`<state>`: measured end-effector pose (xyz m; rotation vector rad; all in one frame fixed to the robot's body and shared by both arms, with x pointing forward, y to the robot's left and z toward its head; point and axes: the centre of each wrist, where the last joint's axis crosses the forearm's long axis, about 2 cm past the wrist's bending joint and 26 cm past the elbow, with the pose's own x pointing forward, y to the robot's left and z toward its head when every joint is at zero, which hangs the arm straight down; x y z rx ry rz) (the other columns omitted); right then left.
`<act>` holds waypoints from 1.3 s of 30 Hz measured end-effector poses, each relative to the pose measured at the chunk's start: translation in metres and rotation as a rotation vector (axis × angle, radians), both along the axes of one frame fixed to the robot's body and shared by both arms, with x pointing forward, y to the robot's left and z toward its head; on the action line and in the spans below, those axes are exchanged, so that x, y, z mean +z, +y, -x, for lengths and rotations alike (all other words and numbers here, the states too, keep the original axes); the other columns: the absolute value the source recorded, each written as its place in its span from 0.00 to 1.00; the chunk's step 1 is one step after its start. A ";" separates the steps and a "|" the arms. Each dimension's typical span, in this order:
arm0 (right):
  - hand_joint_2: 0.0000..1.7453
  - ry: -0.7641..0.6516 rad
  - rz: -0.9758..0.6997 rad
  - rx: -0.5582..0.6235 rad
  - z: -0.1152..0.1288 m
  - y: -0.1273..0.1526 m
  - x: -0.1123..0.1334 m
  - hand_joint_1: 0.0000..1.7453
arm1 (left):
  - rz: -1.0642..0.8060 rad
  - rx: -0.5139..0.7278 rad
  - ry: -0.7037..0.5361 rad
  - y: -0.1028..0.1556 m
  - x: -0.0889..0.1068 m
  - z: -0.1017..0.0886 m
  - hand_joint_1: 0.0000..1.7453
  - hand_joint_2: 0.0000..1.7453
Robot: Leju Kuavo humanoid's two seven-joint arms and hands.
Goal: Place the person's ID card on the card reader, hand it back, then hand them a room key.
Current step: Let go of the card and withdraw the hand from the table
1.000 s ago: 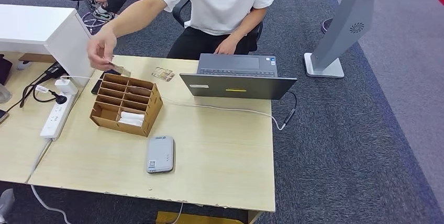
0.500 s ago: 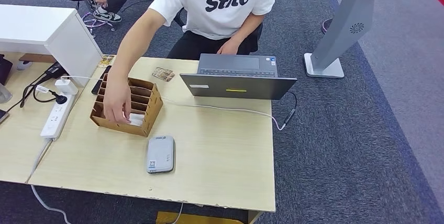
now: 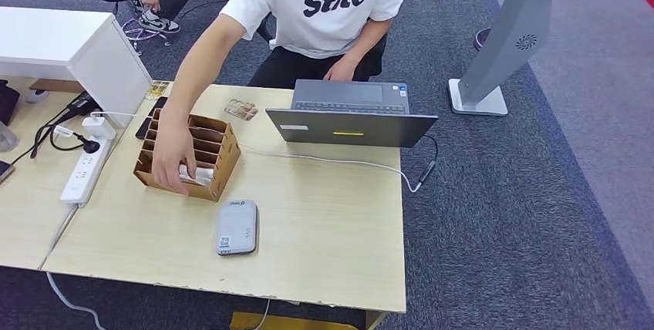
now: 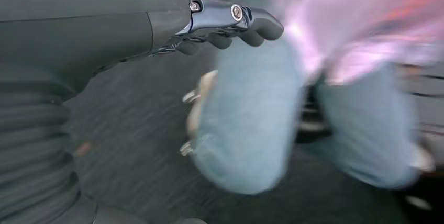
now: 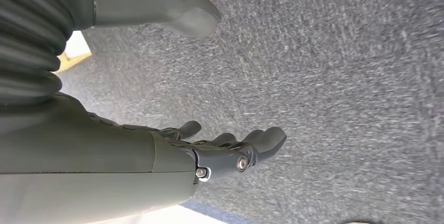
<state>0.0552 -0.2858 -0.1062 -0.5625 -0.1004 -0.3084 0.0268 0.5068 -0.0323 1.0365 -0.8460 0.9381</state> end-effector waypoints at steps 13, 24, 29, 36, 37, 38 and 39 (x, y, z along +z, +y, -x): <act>1.00 0.017 0.000 0.036 -0.003 0.001 0.000 0.00 | 0.699 0.114 0.331 -0.158 -0.072 -0.013 0.00 1.00; 1.00 0.075 0.011 0.175 -0.008 0.011 0.002 0.00 | 0.578 -0.371 0.659 -0.222 -0.073 -0.032 0.00 1.00; 1.00 0.114 -0.002 0.252 -0.010 0.025 0.003 0.00 | 0.538 -0.468 0.714 -0.237 -0.071 -0.037 0.00 1.00; 1.00 0.093 0.004 0.334 -0.012 0.033 0.003 0.00 | 0.530 -0.540 0.714 -0.242 -0.071 -0.038 0.00 1.00; 1.00 0.088 0.005 0.337 -0.012 0.033 0.003 0.00 | 0.523 -0.559 0.711 -0.243 -0.071 -0.038 0.00 1.00; 1.00 0.084 0.005 0.338 -0.012 0.033 0.003 0.00 | 0.515 -0.578 0.712 -0.244 -0.071 -0.038 0.00 1.00; 1.00 0.082 0.006 0.340 -0.012 0.033 0.003 0.00 | 0.511 -0.591 0.716 -0.245 -0.071 -0.038 0.00 1.00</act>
